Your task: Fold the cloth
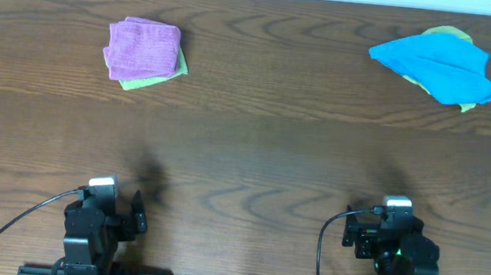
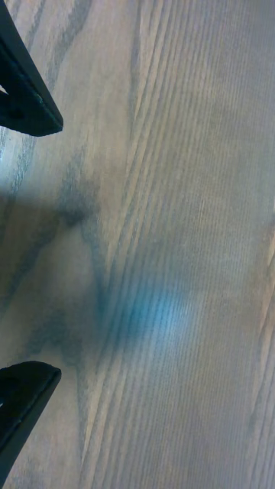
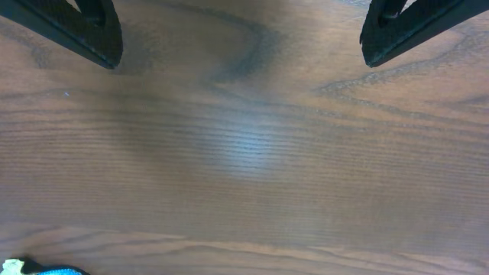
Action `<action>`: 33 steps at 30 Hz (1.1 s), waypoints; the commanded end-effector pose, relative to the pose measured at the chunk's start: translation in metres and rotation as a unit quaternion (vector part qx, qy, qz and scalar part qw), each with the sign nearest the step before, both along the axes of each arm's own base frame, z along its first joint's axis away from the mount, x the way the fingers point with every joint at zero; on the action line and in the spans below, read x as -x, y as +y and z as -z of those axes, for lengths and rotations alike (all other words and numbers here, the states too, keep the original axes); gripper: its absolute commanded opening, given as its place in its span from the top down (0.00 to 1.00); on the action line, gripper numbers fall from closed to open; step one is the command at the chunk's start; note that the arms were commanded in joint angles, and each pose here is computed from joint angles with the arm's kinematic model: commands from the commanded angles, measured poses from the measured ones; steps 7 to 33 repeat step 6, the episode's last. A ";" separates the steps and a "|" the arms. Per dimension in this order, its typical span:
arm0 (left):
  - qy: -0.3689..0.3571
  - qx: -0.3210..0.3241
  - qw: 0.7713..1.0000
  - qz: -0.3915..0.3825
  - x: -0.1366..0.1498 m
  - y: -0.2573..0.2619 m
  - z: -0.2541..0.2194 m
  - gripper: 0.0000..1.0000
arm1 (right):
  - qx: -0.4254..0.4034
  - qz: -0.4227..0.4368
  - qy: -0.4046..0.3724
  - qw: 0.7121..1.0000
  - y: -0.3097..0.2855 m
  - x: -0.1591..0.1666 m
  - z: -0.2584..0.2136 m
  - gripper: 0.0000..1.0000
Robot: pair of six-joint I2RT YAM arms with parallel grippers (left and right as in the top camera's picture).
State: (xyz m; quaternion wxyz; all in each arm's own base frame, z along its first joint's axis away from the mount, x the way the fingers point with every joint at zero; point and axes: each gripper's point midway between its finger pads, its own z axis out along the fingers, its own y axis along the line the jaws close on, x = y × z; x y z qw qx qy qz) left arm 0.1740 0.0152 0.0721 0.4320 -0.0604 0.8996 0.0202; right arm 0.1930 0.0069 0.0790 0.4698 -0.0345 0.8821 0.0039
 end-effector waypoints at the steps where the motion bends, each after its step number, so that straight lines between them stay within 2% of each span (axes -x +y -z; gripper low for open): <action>1: 0.028 -0.016 0.999 0.000 0.009 0.004 0.011 0.05 | 0.001 -0.005 0.002 1.000 0.001 0.000 0.004 0.01; 33: 0.028 -0.016 0.999 0.000 0.009 0.004 0.011 0.05 | 0.001 -0.005 0.002 1.000 0.001 0.000 0.004 0.01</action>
